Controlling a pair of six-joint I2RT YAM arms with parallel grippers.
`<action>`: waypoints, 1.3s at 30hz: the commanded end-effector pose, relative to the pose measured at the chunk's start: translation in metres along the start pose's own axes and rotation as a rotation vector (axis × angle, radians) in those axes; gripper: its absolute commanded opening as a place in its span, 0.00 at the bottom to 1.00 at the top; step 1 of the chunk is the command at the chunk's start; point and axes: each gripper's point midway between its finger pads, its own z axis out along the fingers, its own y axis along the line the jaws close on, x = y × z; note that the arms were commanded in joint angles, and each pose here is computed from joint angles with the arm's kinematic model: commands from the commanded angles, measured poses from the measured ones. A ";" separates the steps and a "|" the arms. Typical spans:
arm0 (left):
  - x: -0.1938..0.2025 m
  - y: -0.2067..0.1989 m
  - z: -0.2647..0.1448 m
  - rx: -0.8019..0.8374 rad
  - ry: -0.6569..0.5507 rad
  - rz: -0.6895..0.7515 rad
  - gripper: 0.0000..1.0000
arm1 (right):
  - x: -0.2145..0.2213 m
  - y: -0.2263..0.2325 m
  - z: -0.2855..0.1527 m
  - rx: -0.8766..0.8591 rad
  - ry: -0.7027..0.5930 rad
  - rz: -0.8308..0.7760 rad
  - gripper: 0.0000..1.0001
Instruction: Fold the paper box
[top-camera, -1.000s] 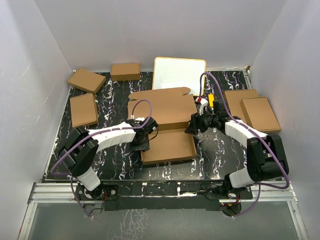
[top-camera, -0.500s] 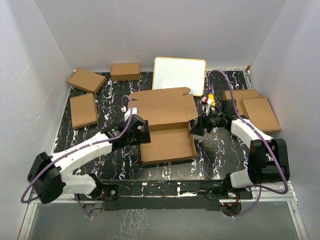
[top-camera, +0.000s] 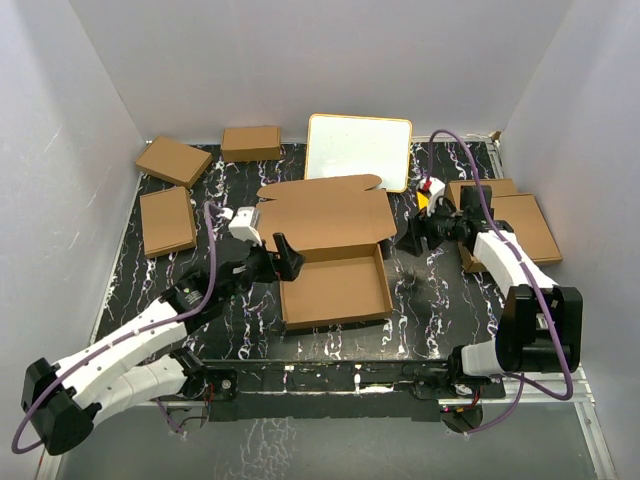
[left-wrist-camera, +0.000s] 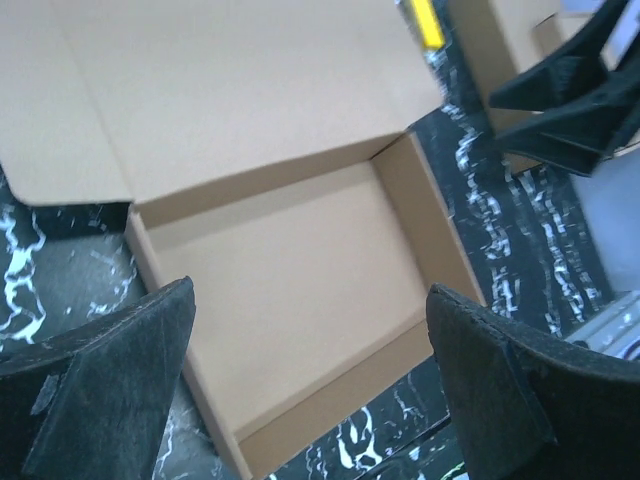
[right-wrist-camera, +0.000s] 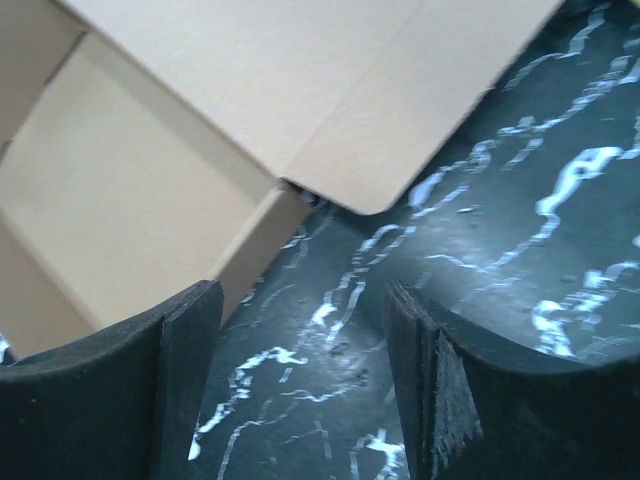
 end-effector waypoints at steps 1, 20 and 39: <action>-0.017 -0.012 -0.011 0.090 -0.089 0.031 0.97 | -0.057 -0.049 -0.020 0.242 -0.057 -0.143 0.71; 0.002 0.029 -0.037 0.009 -0.140 -0.008 0.97 | -0.044 -0.197 0.035 0.630 0.247 0.291 0.70; 0.004 0.038 -0.038 -0.032 -0.137 -0.003 0.97 | -0.011 -0.232 0.061 0.686 0.353 0.287 0.32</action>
